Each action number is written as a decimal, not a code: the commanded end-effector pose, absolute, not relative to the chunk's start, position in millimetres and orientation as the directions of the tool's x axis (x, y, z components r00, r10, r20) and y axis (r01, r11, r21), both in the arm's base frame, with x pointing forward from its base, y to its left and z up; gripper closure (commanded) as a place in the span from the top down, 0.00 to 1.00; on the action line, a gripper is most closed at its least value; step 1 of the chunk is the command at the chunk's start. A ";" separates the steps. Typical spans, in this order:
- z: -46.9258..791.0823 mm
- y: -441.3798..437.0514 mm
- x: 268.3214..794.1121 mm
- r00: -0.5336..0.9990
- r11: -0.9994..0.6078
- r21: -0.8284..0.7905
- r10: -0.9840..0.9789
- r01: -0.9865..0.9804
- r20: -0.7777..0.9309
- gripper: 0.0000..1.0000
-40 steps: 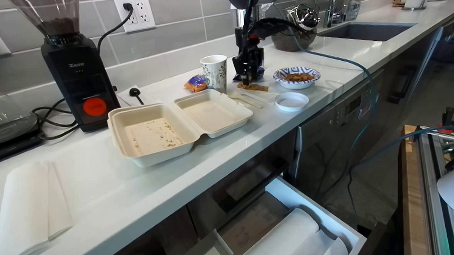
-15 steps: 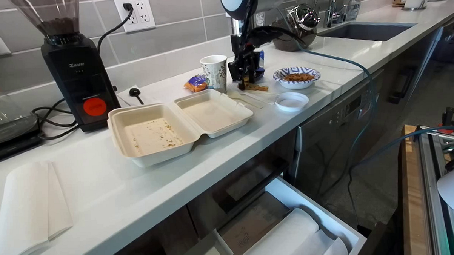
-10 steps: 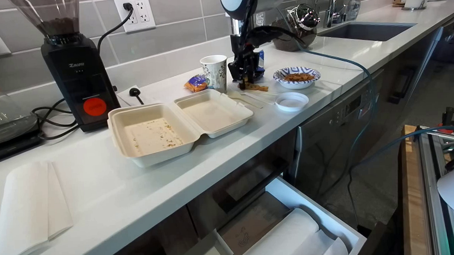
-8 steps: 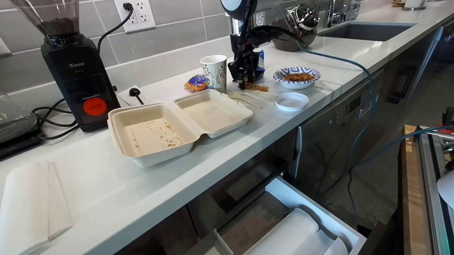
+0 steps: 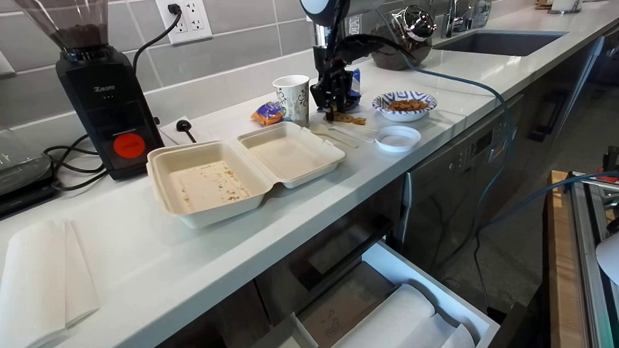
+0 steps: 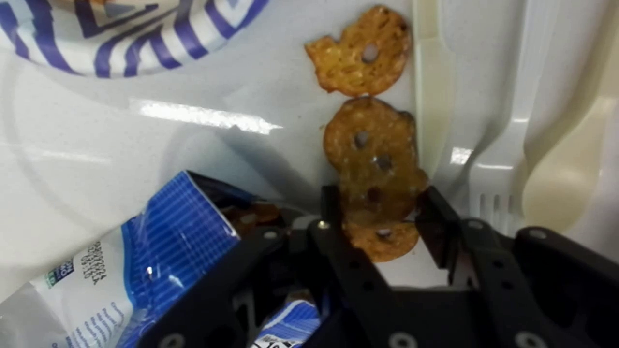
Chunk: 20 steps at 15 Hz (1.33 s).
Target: Move the cookie on the counter to the slightly to the left
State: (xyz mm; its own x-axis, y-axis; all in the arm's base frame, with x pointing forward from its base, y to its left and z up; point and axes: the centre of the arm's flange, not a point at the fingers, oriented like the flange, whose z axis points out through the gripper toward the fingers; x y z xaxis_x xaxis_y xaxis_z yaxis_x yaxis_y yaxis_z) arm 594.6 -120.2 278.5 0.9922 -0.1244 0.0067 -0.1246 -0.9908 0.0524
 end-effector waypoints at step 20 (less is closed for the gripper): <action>295.7 -115.9 585.5 0.992 -0.987 0.100 -0.126 -0.127 0.018 0.42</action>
